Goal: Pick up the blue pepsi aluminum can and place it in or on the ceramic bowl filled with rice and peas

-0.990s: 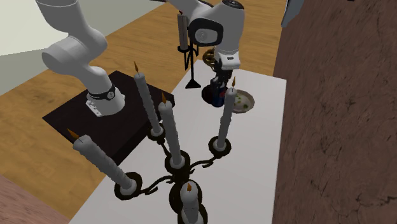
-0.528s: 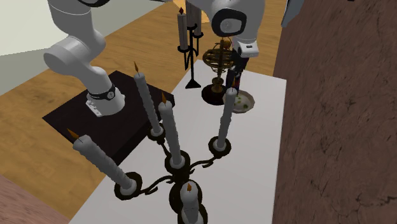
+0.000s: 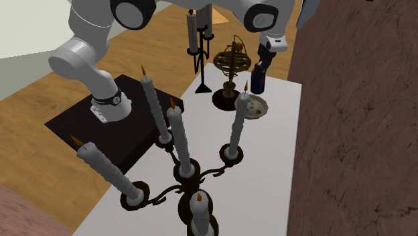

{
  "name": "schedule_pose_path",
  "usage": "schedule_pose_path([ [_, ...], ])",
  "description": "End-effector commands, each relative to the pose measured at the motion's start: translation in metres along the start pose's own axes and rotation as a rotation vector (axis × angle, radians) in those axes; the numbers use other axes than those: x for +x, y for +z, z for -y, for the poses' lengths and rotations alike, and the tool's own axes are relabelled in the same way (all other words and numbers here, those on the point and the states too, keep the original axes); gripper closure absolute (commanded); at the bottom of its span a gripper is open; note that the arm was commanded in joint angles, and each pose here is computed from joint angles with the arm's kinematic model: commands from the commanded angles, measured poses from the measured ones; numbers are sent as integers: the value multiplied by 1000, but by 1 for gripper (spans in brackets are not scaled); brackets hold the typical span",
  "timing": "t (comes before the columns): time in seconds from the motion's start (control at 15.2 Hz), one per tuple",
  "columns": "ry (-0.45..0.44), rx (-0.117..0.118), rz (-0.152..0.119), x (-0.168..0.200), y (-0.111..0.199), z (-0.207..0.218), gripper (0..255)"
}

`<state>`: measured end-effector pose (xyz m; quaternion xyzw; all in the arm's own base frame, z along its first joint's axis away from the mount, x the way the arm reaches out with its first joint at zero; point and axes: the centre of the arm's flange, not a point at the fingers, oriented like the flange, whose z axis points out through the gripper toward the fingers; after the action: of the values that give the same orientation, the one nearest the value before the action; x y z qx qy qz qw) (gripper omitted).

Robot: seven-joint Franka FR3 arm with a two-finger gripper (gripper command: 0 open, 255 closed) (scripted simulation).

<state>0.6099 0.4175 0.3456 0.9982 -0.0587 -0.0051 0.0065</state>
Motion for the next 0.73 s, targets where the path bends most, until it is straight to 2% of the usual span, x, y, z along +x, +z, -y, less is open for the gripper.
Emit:
schedule_pose_path([
  [0.0,1,0,-1,2,8,3,255],
  [0.66,1,0,-1,2,61,4,255],
])
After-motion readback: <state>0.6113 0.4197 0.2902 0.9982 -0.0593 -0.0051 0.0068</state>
